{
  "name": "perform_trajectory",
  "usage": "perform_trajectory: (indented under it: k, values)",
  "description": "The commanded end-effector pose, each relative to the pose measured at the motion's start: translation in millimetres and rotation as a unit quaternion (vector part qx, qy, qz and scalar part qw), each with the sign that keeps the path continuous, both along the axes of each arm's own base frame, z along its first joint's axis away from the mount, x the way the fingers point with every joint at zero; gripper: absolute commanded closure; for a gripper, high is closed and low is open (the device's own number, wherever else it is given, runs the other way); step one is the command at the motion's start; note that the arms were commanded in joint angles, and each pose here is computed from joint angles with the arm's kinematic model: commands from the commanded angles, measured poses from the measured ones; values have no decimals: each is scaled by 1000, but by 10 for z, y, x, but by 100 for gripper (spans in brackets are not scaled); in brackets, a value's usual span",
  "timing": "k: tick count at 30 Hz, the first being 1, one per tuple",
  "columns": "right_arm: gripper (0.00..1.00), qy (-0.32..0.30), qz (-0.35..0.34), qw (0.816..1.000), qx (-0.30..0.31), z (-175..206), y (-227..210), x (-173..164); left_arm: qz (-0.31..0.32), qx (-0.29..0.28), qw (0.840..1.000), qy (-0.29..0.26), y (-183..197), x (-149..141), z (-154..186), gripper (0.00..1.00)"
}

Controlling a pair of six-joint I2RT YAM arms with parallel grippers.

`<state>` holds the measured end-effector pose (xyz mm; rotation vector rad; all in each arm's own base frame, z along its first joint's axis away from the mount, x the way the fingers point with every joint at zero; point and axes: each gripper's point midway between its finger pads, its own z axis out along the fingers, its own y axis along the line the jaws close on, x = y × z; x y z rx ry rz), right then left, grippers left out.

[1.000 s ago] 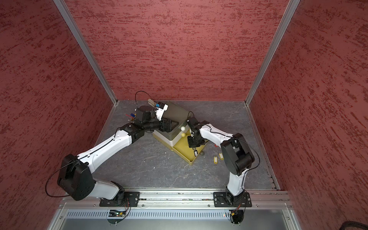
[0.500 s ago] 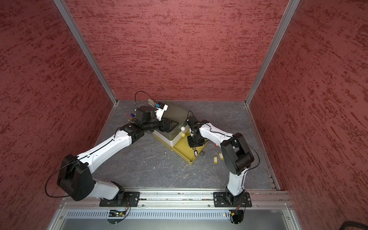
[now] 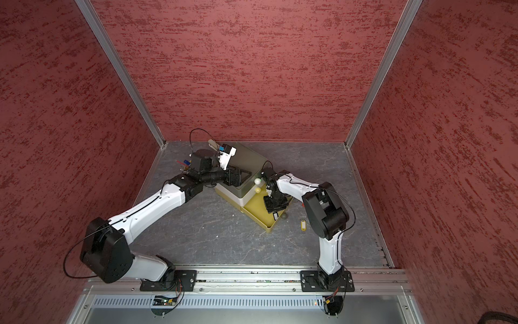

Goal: Take the keys out of the drawer
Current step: Pick up the key from the drawer.

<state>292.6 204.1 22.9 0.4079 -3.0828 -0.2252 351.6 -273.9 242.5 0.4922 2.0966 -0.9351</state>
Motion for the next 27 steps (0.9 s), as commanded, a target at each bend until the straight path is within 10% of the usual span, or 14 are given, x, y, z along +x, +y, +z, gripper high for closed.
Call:
perform_trajectory:
  k: [1, 13, 27]
  values:
    - [61, 14, 12, 999, -29, -108, -76, -47, 34, 91, 977, 189, 330, -373, -1024, 0]
    - [90, -5, 7, 999, -34, -132, -58, 63, 37, 91, 976, 193, 335, -372, -1028, 0]
    - [100, -60, -13, 998, -8, 233, -14, 200, 38, 84, 976, 196, 295, -344, -1027, 0]
